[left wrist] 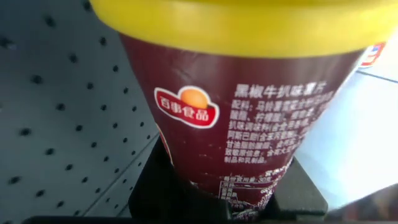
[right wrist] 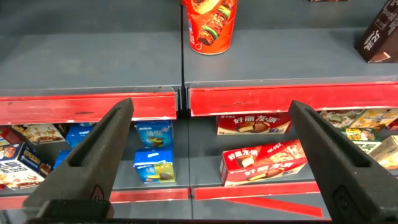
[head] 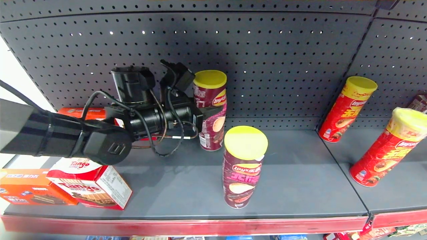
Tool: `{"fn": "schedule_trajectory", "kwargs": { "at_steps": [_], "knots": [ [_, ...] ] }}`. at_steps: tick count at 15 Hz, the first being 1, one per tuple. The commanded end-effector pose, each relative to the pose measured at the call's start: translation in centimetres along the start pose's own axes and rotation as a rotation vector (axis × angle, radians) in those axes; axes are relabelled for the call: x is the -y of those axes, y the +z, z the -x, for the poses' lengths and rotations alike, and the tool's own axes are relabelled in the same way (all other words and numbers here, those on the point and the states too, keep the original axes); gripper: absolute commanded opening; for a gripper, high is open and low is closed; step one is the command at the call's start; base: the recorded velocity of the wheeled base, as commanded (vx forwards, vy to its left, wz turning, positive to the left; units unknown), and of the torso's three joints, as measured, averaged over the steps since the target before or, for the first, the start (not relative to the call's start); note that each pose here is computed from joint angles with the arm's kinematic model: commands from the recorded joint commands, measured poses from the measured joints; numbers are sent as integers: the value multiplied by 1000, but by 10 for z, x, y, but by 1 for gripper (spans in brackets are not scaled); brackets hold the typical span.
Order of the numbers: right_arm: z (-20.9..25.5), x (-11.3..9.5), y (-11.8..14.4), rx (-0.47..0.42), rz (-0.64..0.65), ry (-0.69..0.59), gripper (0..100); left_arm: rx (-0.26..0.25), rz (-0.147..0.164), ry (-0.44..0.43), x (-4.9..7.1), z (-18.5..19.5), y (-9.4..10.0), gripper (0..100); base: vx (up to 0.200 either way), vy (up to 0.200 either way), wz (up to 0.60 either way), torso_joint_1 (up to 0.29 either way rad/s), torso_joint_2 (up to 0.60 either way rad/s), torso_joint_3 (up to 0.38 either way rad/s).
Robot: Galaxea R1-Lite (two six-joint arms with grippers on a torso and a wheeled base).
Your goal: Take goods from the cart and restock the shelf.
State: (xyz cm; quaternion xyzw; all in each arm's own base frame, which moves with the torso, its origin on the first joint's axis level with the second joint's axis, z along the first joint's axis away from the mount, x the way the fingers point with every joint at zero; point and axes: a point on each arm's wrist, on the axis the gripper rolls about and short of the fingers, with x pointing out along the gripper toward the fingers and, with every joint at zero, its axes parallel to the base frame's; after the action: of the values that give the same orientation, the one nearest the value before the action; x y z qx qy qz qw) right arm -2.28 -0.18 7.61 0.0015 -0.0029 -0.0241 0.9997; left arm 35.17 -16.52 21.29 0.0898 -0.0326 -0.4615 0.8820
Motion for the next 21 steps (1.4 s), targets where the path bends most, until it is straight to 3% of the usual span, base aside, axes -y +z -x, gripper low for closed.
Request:
{"fn": "schedule_trajectory", "kwargs": {
  "at_steps": [1, 5, 14, 15, 19, 21],
  "knots": [
    [0, 0, 0, -3, 0, 1, 100, -29, 19, -6, -2, -9, -17, 0, 0, 0, 0, 0, 0, 0],
    [0, 0, 0, -3, 0, 1, 100, 30, -9, -16, 3, -27, -33, 0, 0, 0, 0, 0, 0, 0],
    [0, 0, 0, -1, 0, 1, 100, 52, -30, -35, 9, -41, -46, 0, 0, 0, 0, 0, 0, 0],
    [0, 0, 0, -3, 0, 1, 100, 52, -32, -33, 8, -41, -45, 100, 0, 0, 0, 0, 0, 0],
    [0, 0, 0, -3, 0, 1, 100, 31, -21, -5, 8, -33, -44, 100, 0, 0, 0, 0, 0, 0],
    [0, 0, 0, -1, 0, 1, 100, 18, -24, 4, 8, -21, -33, 100, 0, 0, 0, 0, 0, 0]
  ]
}}
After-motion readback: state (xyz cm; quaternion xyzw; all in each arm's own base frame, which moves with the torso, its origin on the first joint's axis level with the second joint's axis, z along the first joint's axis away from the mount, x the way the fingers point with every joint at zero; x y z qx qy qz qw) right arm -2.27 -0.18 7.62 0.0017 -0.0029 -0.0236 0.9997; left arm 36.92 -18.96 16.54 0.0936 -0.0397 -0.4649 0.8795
